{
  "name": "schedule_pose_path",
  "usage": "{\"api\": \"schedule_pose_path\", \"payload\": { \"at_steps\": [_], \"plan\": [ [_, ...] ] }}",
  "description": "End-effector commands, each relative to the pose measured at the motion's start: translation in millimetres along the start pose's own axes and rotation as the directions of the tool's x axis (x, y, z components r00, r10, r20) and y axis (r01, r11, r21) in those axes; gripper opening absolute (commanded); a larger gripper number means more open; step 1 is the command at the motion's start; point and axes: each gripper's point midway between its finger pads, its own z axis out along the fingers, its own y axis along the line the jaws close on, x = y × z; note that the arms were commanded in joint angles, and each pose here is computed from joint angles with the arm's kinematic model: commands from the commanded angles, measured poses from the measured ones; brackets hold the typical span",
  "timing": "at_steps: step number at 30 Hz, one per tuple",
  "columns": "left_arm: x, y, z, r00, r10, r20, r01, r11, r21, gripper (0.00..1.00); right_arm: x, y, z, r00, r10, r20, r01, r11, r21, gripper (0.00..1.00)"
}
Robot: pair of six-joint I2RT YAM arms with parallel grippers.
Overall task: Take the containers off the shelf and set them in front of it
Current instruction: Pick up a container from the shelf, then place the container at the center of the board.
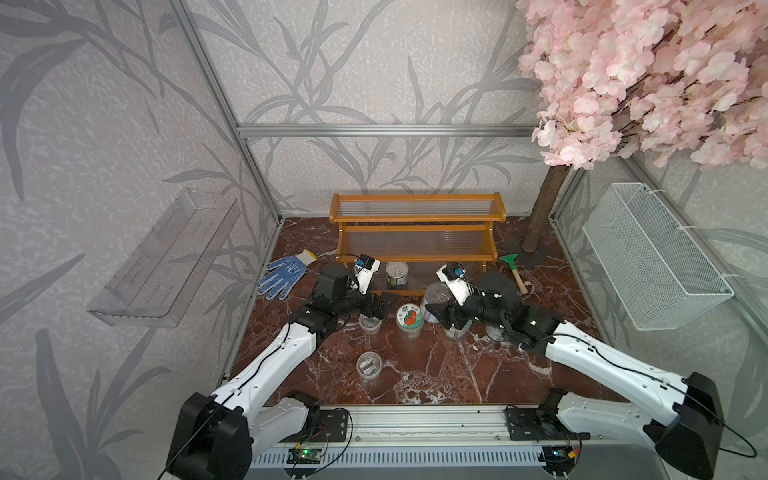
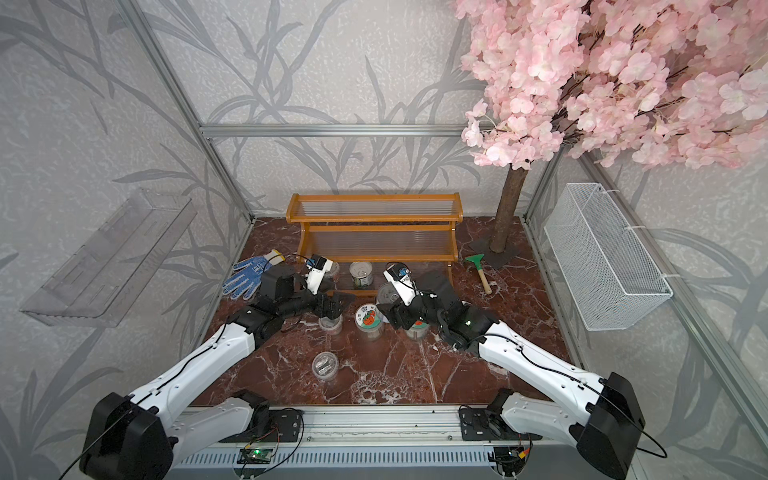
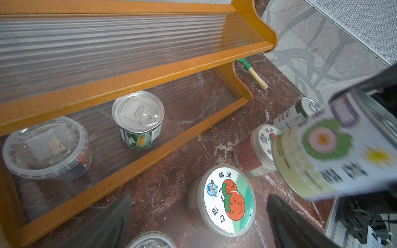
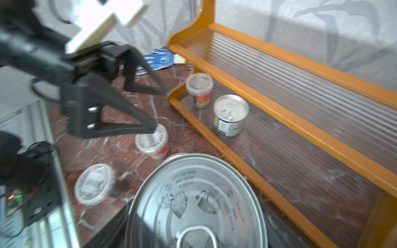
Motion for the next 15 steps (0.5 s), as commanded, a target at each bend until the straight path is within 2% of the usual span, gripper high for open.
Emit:
{"api": "schedule_pose_path", "payload": {
  "at_steps": [1, 7, 15],
  "plan": [
    [-7.4, -0.4, -1.0, 1.0, 0.017, 0.018, -0.017, 1.0, 0.003, 1.0, 23.0, 51.3, -7.7, 0.993, -0.099, -0.06, 0.088, 0.982, -0.168, 0.74],
    [-8.5, -4.5, -1.0, 1.0, 0.015, 0.019, -0.015, 1.0, 0.027, 1.0, 56.0, 102.5, 12.9, 0.978, -0.191, -0.085, 0.16, 0.946, -0.283, 0.75],
    [-7.5, -8.3, -3.9, 1.0, 0.008, 0.023, -0.009, 0.999, 0.042, 1.0, 86.5, 103.3, 48.5, 0.969, -0.23, -0.084, 0.201, 0.943, -0.266, 0.75]
  ]
}}
